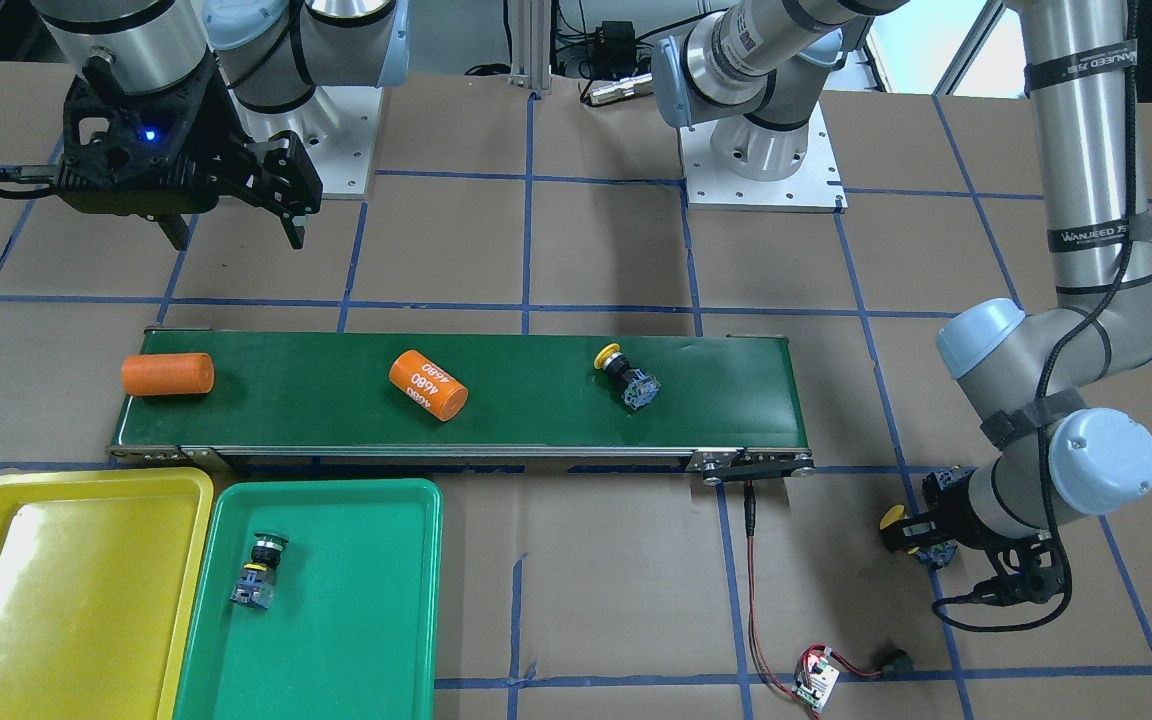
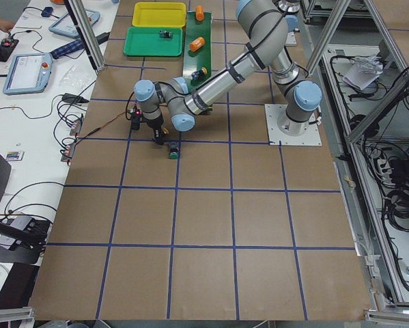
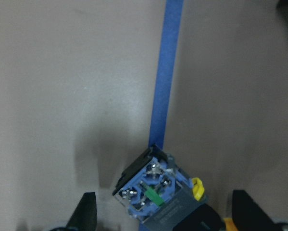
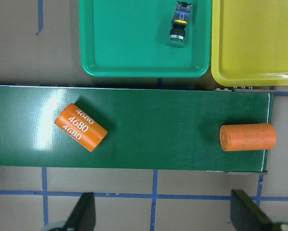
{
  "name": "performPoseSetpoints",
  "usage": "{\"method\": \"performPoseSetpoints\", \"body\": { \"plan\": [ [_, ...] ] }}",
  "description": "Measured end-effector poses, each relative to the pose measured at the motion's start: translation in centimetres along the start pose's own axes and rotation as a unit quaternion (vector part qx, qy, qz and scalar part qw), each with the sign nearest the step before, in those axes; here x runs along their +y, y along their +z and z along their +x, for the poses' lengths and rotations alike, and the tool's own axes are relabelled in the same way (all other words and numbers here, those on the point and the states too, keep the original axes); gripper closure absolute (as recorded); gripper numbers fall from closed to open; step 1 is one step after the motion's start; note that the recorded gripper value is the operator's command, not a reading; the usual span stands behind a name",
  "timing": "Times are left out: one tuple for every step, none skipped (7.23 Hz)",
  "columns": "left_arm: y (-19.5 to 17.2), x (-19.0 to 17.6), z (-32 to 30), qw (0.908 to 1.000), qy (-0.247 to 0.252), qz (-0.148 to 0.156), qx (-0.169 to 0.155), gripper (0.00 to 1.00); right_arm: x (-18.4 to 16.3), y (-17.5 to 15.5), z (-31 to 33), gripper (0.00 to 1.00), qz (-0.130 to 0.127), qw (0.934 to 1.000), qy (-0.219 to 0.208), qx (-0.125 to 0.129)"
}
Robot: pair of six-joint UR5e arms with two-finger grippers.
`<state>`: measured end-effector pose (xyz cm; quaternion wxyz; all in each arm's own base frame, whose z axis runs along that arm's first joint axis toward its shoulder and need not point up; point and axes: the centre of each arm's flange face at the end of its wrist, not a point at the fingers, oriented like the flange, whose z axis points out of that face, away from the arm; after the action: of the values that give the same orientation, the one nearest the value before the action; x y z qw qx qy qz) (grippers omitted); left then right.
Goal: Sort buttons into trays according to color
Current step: 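Place the yellow-capped switch on the conveyor with the left gripper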
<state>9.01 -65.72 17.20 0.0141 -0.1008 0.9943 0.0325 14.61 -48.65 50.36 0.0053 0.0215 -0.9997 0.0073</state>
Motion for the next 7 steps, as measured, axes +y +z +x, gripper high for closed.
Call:
{"method": "performPoseSetpoints", "body": {
  "plan": [
    [-0.1, 0.0, 0.0, 1.0000, -0.001, 0.001, 0.002, 0.91, 0.0, 0.0, 0.1, 0.00, 0.000, 1.0000, 0.001, 0.000],
    [-0.3, -0.1, -0.1, 1.0000, 0.000, 0.003, 0.009, 0.95, 0.0, 0.0, 0.2, 0.00, -0.001, 1.0000, 0.001, 0.000],
    [-1.1, -0.1, 0.1, 0.9997, 0.003, 0.003, 0.025, 0.96, 0.0, 0.0, 0.3, 0.00, -0.001, 1.0000, 0.002, 0.000],
    [-2.7, 0.4, 0.5, 0.9991, 0.006, -0.006, 0.041, 0.96, 0.0, 0.0, 0.3, 0.00, 0.000, 1.0000, 0.002, 0.000],
    [-5.0, 1.6, 1.3, 0.9985, 0.015, -0.015, 0.050, 0.96, 0.0, 0.1, 0.3, 0.00, -0.002, 1.0000, 0.001, 0.000],
    [-7.3, 3.4, 3.0, 0.9975, 0.042, -0.019, 0.053, 0.96, 0.0, 0.4, 0.5, 0.00, -0.004, 1.0000, -0.001, 0.000],
    [-9.2, 5.4, 5.6, 0.9947, 0.087, -0.016, 0.052, 0.96, 0.0, 0.6, 0.9, 0.00, -0.006, 1.0000, -0.001, 0.001]
  ]
}}
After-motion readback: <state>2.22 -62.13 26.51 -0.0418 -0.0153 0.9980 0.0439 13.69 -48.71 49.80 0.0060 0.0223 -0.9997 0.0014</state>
